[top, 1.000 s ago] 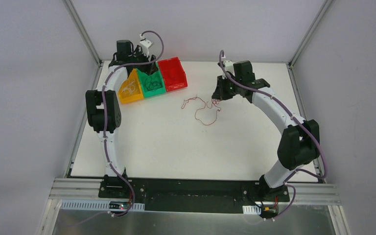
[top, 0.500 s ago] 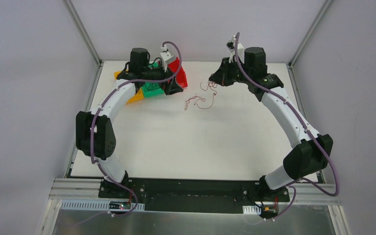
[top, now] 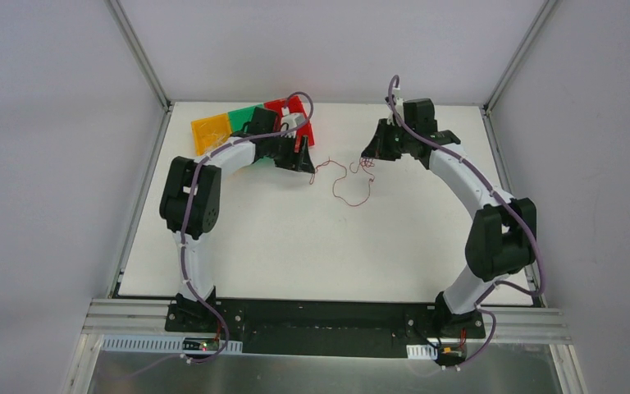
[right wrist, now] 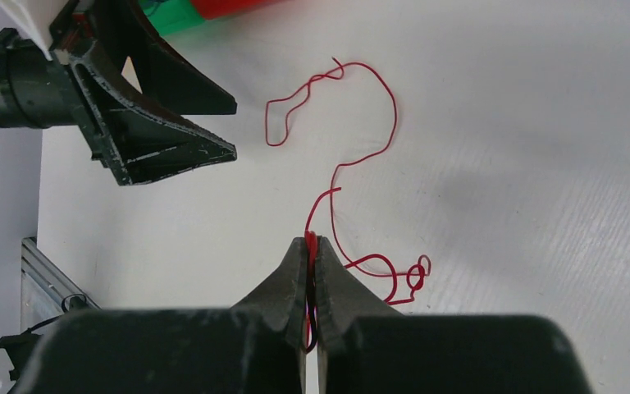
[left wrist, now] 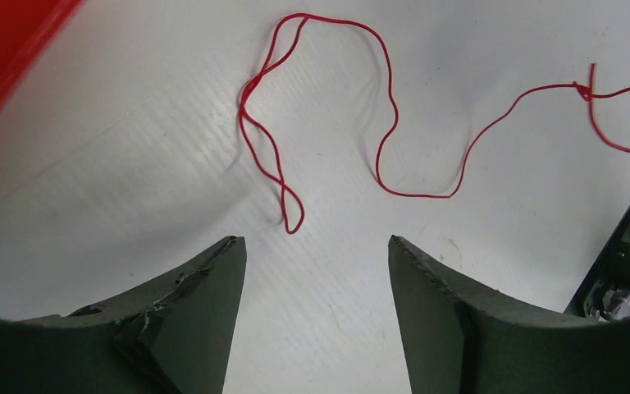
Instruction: Untangle the cables
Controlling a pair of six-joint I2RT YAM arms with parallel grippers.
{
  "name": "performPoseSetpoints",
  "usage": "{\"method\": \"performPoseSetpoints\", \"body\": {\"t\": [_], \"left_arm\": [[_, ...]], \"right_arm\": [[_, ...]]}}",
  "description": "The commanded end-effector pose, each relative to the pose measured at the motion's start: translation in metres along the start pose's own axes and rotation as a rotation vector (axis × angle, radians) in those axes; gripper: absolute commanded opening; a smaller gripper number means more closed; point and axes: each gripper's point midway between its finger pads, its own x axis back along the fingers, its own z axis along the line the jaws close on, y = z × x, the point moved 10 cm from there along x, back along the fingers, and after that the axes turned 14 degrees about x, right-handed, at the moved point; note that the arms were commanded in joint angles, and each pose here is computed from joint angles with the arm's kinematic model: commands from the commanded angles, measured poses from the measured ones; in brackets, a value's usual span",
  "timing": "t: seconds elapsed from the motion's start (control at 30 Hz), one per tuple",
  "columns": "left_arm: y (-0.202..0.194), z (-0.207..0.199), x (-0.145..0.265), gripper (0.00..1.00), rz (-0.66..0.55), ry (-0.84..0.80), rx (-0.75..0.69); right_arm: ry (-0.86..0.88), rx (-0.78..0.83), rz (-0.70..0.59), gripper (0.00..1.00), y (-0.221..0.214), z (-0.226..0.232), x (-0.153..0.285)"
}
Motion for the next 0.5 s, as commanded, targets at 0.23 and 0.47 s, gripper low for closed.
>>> {"method": "performPoseSetpoints", "body": {"t": [0.23,0.47], "left_arm": [[-0.003,-0.006,-0.058,0.52,-0.004,0.107,0.156],[-0.008,-0.035,-0.076,0.30,0.008,-0.036,0.105]], "right_arm": [[-0.034,-0.170,0.036,0.00,-0.006,-0.024,-0.047],[0.029,-0.268,0.050,0.00,-0.007,-0.026,-0.061]]}}
